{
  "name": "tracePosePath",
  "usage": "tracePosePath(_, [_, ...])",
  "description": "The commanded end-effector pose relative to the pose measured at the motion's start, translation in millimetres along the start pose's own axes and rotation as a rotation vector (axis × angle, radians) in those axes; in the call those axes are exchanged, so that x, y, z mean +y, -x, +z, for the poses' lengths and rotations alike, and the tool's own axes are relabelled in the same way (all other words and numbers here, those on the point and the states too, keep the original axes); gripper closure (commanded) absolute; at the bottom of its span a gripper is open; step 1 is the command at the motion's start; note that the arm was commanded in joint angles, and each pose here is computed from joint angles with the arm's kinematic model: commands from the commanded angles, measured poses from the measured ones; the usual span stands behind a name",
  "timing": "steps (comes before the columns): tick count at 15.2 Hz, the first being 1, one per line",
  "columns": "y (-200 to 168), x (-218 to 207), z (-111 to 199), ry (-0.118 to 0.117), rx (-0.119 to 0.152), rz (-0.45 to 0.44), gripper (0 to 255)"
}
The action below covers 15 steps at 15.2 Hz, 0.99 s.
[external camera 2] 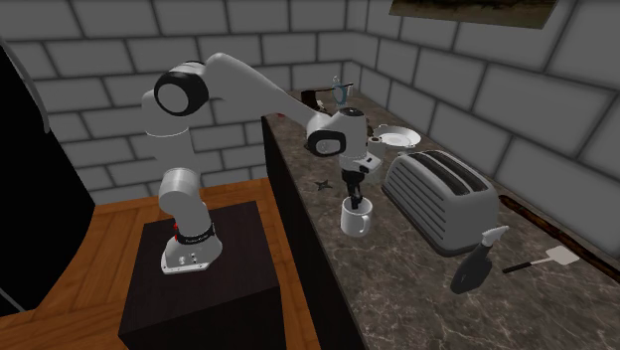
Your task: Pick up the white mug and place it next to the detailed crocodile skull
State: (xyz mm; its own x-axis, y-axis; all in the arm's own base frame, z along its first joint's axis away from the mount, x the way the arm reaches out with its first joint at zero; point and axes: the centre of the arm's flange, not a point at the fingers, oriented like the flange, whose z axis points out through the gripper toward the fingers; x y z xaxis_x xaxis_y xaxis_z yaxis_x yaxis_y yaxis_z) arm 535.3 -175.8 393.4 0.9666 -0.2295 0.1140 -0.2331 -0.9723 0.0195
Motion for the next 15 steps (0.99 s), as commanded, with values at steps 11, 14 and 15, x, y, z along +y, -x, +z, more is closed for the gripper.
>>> tracePosePath(11, [-7.2, 2.8, -63.2, 0.000, 0.000, 0.000, 255])
tracePosePath(14, [-9.0, 3.1, -79.0, 0.000, 0.000, 0.000, 255])
tracePosePath(15, [-9.6, 3.2, -84.2, 0.000, 0.000, 0.000, 255])
